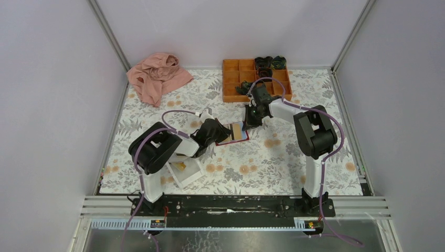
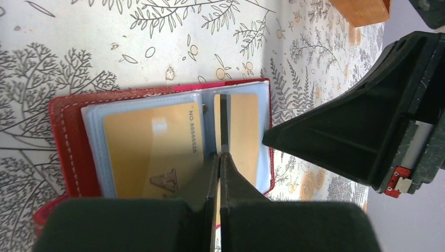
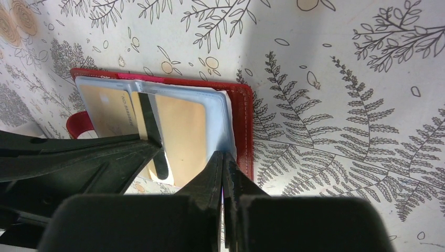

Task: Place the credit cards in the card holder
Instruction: Insert the credit card into the card holder.

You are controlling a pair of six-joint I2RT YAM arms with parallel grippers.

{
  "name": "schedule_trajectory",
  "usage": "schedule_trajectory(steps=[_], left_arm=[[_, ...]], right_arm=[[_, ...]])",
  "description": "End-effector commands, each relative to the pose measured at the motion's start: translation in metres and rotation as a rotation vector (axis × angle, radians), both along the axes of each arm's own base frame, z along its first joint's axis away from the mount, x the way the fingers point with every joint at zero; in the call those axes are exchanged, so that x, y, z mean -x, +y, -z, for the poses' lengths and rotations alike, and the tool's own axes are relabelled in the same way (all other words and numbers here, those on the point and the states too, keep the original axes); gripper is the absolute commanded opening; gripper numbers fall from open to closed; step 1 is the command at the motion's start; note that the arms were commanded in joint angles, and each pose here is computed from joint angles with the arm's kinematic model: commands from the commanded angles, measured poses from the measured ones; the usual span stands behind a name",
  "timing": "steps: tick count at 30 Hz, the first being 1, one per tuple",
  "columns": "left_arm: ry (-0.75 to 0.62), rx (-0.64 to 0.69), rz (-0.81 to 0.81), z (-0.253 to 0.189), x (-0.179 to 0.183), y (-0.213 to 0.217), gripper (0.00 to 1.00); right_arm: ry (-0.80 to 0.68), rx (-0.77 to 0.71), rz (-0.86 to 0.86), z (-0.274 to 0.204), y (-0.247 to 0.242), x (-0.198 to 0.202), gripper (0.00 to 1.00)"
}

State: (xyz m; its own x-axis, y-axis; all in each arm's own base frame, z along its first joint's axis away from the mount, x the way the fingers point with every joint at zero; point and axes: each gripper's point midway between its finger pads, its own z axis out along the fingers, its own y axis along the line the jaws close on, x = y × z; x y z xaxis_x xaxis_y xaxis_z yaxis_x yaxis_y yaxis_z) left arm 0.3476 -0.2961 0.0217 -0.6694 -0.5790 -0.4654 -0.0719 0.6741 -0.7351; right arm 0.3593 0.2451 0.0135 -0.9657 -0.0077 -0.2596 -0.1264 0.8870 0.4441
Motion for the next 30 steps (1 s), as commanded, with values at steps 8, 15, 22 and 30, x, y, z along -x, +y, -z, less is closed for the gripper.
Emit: schedule_trajectory(steps=[8, 15, 22, 30], left_arm=[[0.112, -0.086, 0.106, 0.043, 0.024, -0.016, 0.12], [0.120, -0.097, 0.112, 0.039, 0.029, -0.013, 0.26], [0.118, -0.125, 0.072, 0.031, 0.030, -0.001, 0.30], [0.113, -0.128, 0.066, 0.025, 0.031, 0.001, 0.30]], right_arm=[[0.055, 0.117, -0.008, 0.039, -0.016, 0.013, 0.00], [0.046, 0.119, -0.005, 0.037, -0.016, 0.010, 0.01], [0.026, 0.122, 0.000, 0.031, -0.017, 0.007, 0.13], [-0.008, 0.118, 0.007, 0.020, -0.016, 0.000, 0.17]])
